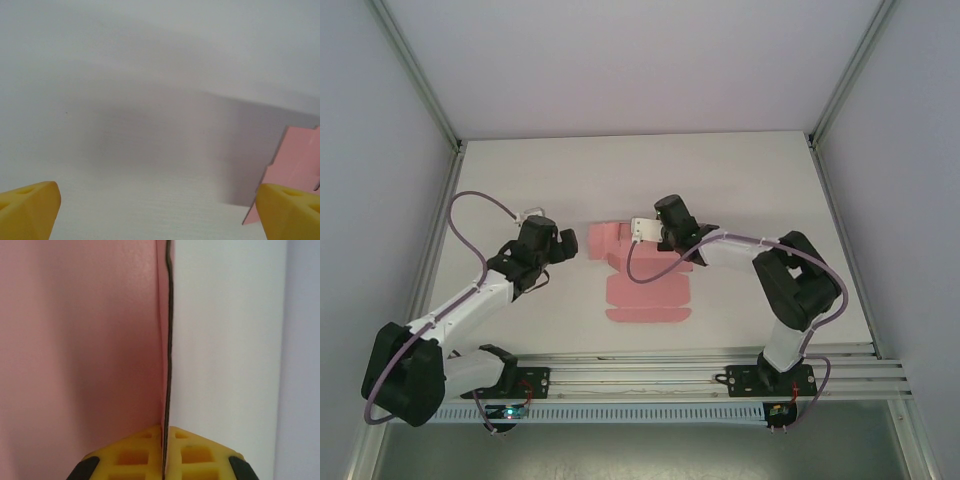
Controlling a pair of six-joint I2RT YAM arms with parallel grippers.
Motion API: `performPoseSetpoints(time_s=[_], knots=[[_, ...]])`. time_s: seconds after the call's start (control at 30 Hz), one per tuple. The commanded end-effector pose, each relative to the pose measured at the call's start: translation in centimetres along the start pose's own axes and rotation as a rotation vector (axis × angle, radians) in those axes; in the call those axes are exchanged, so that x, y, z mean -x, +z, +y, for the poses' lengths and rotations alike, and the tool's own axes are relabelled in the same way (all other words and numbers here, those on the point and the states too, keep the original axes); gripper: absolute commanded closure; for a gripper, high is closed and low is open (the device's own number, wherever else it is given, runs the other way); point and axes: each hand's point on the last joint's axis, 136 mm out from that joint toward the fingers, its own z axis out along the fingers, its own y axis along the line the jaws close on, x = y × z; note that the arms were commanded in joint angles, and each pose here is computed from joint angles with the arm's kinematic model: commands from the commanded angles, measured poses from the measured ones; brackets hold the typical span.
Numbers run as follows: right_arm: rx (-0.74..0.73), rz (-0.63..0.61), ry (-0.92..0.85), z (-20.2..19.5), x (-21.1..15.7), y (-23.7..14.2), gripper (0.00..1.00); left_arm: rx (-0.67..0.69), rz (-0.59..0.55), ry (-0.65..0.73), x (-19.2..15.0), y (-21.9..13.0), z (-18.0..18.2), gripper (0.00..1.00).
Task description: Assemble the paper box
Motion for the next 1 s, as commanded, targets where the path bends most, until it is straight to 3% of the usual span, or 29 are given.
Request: performPoseSetpoints(time_s=[0.0,0.17,0.3,0.6,0.73,0.97], knots=[[-0.153,-0.03,0.005,-3.4,1.0,-1.2,1.0,-0.035,-0.037,-0.016,1.9,-0.2,-0.8,0.0],[-0.2,-0.041,-0.026,-4.7,1.8,-2.6,1.0,-0.045,-0.039,-0.026,2.0,0.1,-0.9,0.0],[-0.323,-0.055,-0.068,-5.1,2.3,-3.6,1.0,-0.056,-0.039,-0.028,2.1,0.4,-1.1,0.0],[-0.351,-0.005,-0.133,-1.4,1.8,-2.9,1.0,-0.041,-0.02,-0.028,2.1,1.4,-0.8,0.0],[-0.386,0.04,-0.173,-1.8,1.8,-3.1,1.0,-0.039,-0.013,-0.029,2.0,1.8,-0.7,0.0],[-0.434,-0.042,-0.133,-2.9,3.0,-5.5,1.0,-0.02,-0.017,-0.076,2.5,2.4,0.2,0.0]])
